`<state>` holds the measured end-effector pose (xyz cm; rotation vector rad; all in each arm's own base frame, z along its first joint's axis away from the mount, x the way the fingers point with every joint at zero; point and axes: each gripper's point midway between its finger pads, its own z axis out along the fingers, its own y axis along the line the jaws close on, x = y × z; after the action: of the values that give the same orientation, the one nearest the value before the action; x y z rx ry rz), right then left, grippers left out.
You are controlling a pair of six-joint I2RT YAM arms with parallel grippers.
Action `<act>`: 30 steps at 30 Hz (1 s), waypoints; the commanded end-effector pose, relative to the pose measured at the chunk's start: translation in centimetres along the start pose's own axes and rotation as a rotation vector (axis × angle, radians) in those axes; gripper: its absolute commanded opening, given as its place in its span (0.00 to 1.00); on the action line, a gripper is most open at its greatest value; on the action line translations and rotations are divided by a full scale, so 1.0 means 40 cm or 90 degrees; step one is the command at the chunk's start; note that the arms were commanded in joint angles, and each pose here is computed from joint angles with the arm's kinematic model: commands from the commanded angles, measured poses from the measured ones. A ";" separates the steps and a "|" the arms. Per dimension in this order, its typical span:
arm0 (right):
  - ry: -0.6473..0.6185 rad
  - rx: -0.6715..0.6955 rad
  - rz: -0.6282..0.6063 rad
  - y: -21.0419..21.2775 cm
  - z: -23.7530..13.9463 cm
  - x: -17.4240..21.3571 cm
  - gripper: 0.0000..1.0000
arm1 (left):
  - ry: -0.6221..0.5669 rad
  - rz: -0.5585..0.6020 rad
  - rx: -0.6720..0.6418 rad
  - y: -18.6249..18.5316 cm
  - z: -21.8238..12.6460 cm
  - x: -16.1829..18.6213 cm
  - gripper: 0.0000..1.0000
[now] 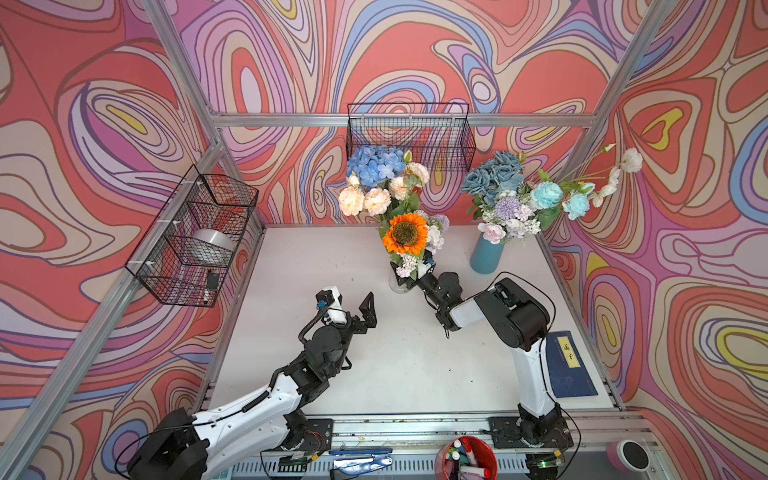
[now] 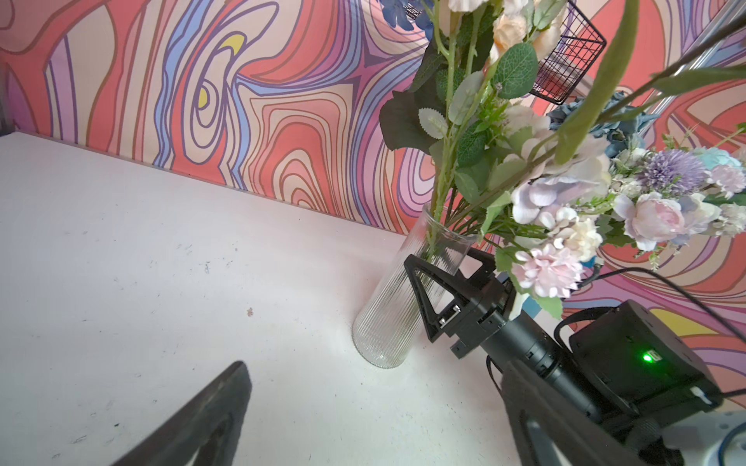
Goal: Arrange the flowers into the vase
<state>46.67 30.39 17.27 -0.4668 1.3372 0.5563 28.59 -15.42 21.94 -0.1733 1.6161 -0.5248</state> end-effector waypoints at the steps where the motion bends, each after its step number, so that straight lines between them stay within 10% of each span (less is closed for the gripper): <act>1: -0.045 -0.011 -0.005 0.011 -0.018 -0.079 0.98 | 0.000 0.018 -0.027 0.028 -0.001 0.007 1.00; 15: 0.019 0.027 0.042 0.014 -0.220 -0.065 0.98 | -0.025 0.033 -0.142 0.156 -0.012 -0.063 1.00; 24: 0.055 0.250 0.095 -0.105 -0.438 -0.085 0.98 | -0.093 0.070 -0.300 0.291 -0.087 -0.121 1.00; 30: 0.223 0.400 0.020 -0.198 -0.504 -0.139 0.98 | -0.076 0.149 -0.367 0.350 -0.089 -0.131 1.00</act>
<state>35.07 14.73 22.31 -0.0534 1.5381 0.3117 28.57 -1.54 21.92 -0.4531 1.5659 -0.0012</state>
